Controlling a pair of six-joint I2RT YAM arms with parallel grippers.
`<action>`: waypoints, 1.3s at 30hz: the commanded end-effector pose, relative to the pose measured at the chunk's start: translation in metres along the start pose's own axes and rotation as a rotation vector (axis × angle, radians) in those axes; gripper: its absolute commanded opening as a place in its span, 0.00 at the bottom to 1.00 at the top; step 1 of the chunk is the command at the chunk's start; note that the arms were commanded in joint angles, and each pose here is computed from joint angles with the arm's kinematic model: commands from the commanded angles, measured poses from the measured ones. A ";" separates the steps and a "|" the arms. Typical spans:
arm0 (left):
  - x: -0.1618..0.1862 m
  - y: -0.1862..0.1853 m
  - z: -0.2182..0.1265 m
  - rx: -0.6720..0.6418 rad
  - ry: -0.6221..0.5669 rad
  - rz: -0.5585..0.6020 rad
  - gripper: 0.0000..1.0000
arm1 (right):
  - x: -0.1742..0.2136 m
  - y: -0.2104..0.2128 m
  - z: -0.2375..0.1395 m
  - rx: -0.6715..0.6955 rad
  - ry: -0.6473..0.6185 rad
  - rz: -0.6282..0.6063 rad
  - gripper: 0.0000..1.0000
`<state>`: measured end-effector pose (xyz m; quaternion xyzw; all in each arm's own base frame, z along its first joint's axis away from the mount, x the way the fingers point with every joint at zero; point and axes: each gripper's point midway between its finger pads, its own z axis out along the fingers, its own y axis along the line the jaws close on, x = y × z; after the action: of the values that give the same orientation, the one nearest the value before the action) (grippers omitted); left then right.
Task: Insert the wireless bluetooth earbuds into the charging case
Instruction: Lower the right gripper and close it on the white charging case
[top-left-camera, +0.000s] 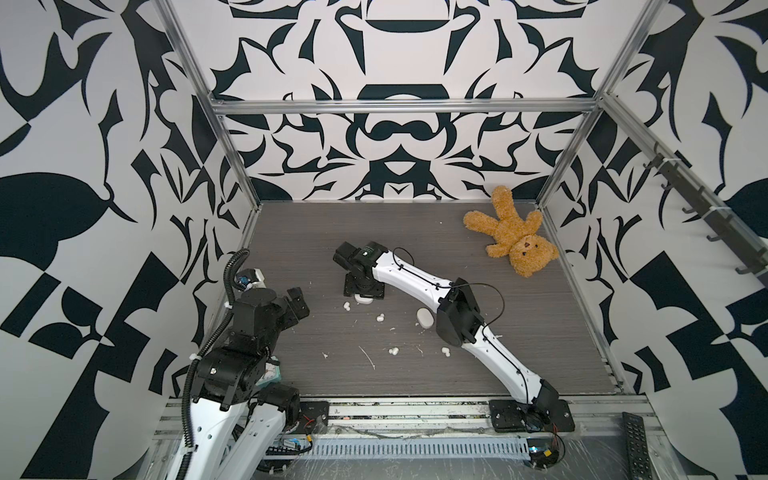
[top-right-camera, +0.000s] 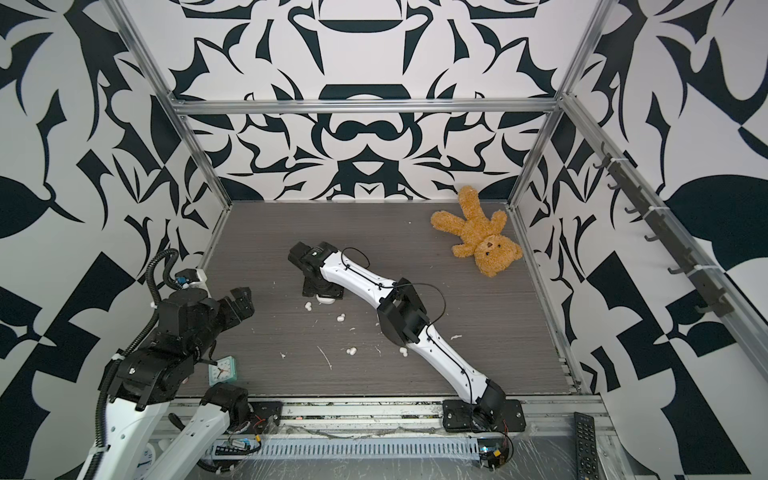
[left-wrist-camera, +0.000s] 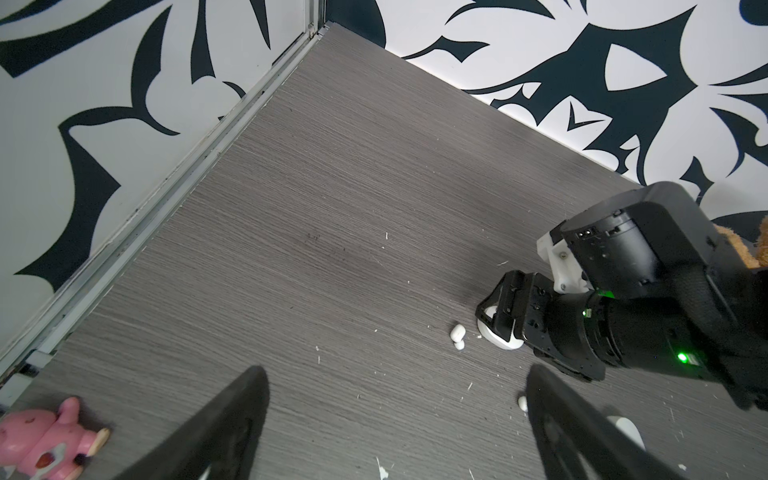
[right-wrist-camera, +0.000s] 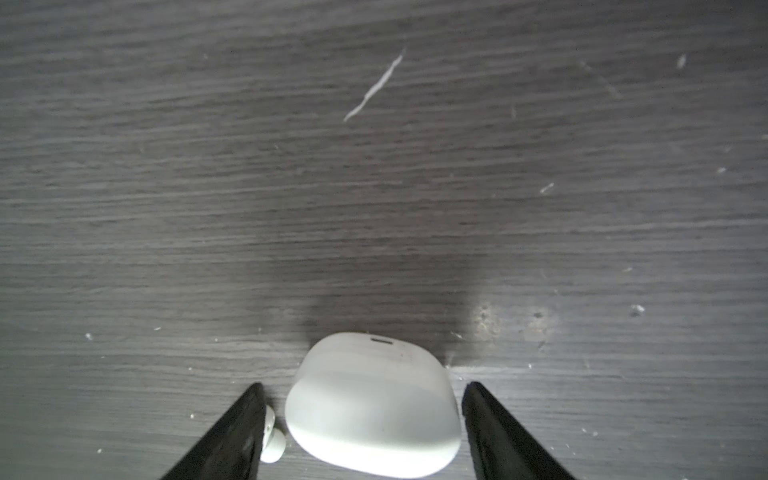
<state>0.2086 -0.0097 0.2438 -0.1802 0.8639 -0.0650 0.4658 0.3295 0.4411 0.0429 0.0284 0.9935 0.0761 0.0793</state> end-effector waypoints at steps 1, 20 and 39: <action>0.006 0.001 0.001 0.000 0.014 0.005 0.99 | -0.001 -0.005 -0.002 0.017 -0.007 0.014 0.75; 0.006 0.001 0.002 -0.002 0.018 0.006 0.99 | 0.001 -0.009 -0.002 0.030 -0.004 0.011 0.69; 0.007 0.001 0.003 -0.005 0.024 0.008 0.99 | -0.006 -0.009 -0.019 0.022 -0.040 0.002 0.69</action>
<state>0.2087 -0.0098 0.2436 -0.1800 0.8642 -0.0647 0.4654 0.3277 0.4339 0.0305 0.0286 0.9950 0.0573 0.0761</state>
